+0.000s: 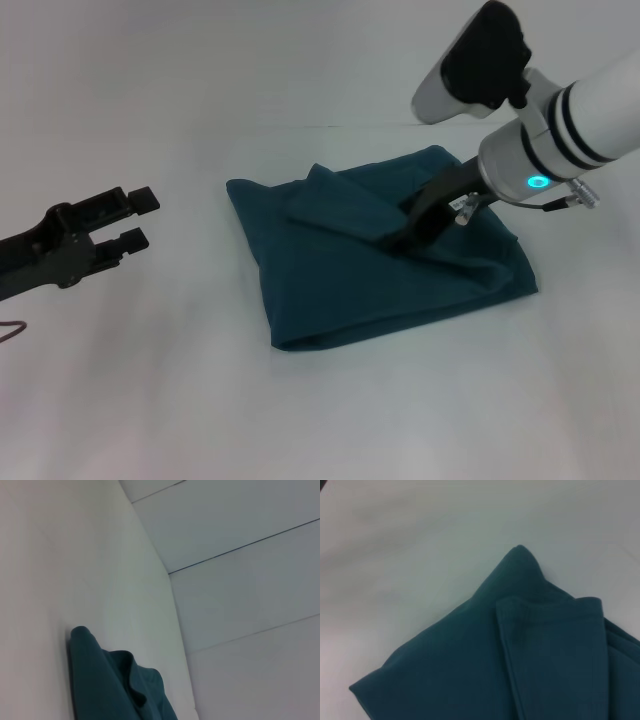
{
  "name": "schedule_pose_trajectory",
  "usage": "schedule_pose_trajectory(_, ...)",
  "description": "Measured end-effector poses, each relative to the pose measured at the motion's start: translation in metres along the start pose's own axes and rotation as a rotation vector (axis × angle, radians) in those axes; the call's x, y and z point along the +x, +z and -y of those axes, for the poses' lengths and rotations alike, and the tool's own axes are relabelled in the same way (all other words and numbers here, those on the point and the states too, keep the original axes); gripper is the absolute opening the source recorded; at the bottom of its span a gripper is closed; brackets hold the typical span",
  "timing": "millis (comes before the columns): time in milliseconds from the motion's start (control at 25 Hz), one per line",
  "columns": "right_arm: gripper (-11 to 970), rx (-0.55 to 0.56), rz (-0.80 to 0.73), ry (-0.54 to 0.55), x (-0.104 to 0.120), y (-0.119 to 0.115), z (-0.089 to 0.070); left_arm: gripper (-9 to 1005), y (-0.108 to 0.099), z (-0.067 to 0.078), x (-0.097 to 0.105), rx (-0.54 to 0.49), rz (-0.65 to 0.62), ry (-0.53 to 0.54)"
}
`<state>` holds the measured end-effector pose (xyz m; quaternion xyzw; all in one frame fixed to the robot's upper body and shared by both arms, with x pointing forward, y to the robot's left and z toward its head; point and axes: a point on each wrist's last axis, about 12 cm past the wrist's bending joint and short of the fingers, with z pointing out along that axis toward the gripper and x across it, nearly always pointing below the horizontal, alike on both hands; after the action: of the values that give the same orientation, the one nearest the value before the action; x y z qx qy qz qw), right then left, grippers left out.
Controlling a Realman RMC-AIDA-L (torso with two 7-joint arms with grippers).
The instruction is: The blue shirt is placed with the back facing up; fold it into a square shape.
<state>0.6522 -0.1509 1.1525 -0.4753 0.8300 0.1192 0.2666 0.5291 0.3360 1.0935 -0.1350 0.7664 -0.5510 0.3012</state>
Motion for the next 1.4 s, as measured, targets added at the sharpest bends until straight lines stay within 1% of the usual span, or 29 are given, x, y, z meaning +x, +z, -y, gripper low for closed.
schedule_pose_trajectory(40, 674, 0.0, -0.01, -0.016, -0.001, 0.003, -0.003, 786, 0.001, 0.0, 0.0, 0.001, 0.0, 0.0)
schedule_pose_trajectory(320, 673, 0.001, -0.018, -0.032, 0.0, 0.011, -0.008, 786, 0.003, 0.0, 0.001, 0.005, -0.001, -0.006)
schedule_pose_trajectory(480, 673, 0.048, -0.022, -0.038, -0.001, 0.018, -0.008, 785, 0.005, 0.0, 0.001, 0.007, -0.001, -0.01)
schedule_pose_trajectory(680, 672, 0.097, 0.006, -0.025, -0.004, 0.02, -0.005, 785, 0.007, 0.0, 0.0, 0.003, 0.006, -0.011)
schedule_pose_trajectory(880, 672, 0.124, -0.009, -0.048, -0.004, 0.024, -0.007, 784, 0.009, 0.0, -0.001, 0.0, 0.012, -0.01)
schedule_pose_trajectory(960, 671, 0.154, -0.021, -0.035, -0.003, 0.025, -0.004, 784, 0.009, 0.0, -0.002, -0.003, 0.017, -0.01)
schedule_pose_trajectory(1040, 671, 0.207, -0.037, 0.001, 0.0, 0.023, 0.002, 784, 0.01, 0.0, -0.003, -0.004, 0.02, -0.01)
schedule_pose_trajectory(1120, 671, 0.276, -0.043, 0.061, 0.004, 0.018, 0.013, 784, 0.01, 0.0, -0.003, -0.004, 0.021, -0.01)
schedule_pose_trajectory(1320, 670, 0.455, 0.005, 0.245, 0.021, -0.007, 0.045, 784, 0.012, 0.0, -0.004, -0.002, 0.025, -0.012)
schedule_pose_trajectory(1400, 670, 0.478, 0.032, 0.295, 0.027, -0.015, 0.051, 784, 0.013, 0.0, -0.004, 0.002, 0.029, -0.017)
